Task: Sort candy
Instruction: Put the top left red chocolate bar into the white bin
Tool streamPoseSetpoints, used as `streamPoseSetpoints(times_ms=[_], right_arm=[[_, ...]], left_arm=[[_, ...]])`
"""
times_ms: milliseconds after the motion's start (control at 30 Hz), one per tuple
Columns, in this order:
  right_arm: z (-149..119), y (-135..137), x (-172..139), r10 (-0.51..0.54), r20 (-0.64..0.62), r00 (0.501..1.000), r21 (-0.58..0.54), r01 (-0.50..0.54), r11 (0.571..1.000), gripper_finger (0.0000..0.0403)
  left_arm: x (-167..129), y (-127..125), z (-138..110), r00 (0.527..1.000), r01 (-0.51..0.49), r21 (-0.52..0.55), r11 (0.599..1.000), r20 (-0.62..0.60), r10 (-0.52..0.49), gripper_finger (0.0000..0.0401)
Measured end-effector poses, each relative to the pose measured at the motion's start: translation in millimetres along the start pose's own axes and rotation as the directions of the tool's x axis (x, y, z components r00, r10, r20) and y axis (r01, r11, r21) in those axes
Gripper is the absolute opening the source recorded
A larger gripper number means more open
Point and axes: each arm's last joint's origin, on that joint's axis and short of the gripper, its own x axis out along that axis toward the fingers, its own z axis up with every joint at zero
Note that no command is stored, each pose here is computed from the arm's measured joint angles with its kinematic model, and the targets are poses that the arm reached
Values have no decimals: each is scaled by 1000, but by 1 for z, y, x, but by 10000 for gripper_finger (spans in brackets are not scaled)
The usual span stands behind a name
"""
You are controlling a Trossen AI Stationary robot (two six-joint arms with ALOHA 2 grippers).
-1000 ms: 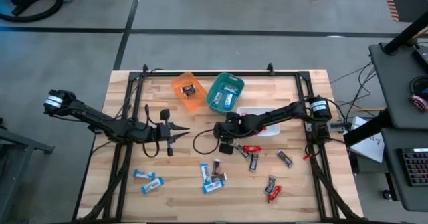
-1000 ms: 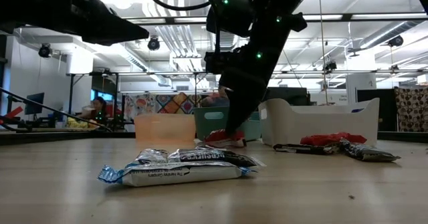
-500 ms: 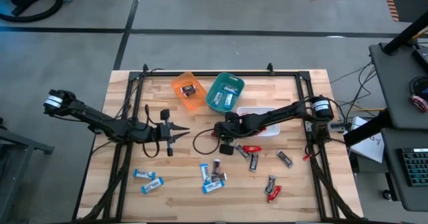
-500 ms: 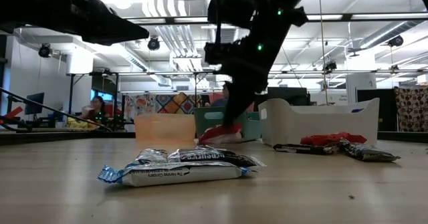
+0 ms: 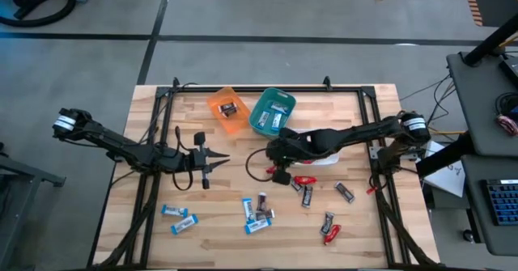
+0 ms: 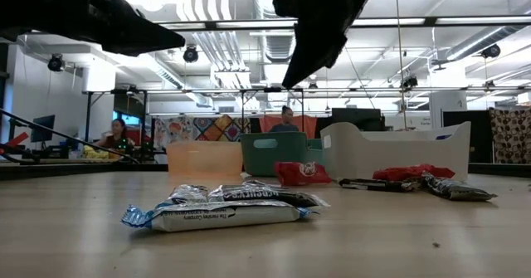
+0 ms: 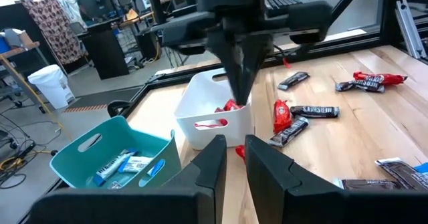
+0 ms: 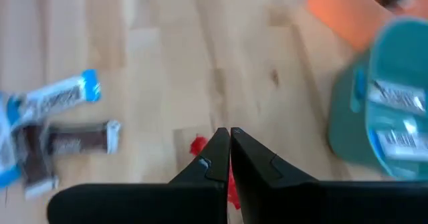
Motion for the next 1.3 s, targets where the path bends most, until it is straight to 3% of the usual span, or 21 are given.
streamPoseSetpoints(times_ms=[167,267,733,1100,1300], right_arm=[[-9,20,10,59,-60,997,-327,-75,942,9],[-12,21,21,48,-87,995,-389,-78,918,23],[-23,23,61,-58,-186,981,-395,-21,918,210],[-30,22,85,-83,-281,956,-438,-51,898,224],[-37,20,99,-94,-318,943,-454,-65,889,198]], left_arm=[[0,0,0,1000,1,7,1000,-3,-1,40],[0,0,-1,1000,2,11,1000,-5,-2,40],[0,0,-1,1000,3,14,1000,-7,-3,40],[0,0,-1,1000,5,18,1000,-12,-4,40],[0,0,-1,1000,5,18,1000,-13,-4,40]])
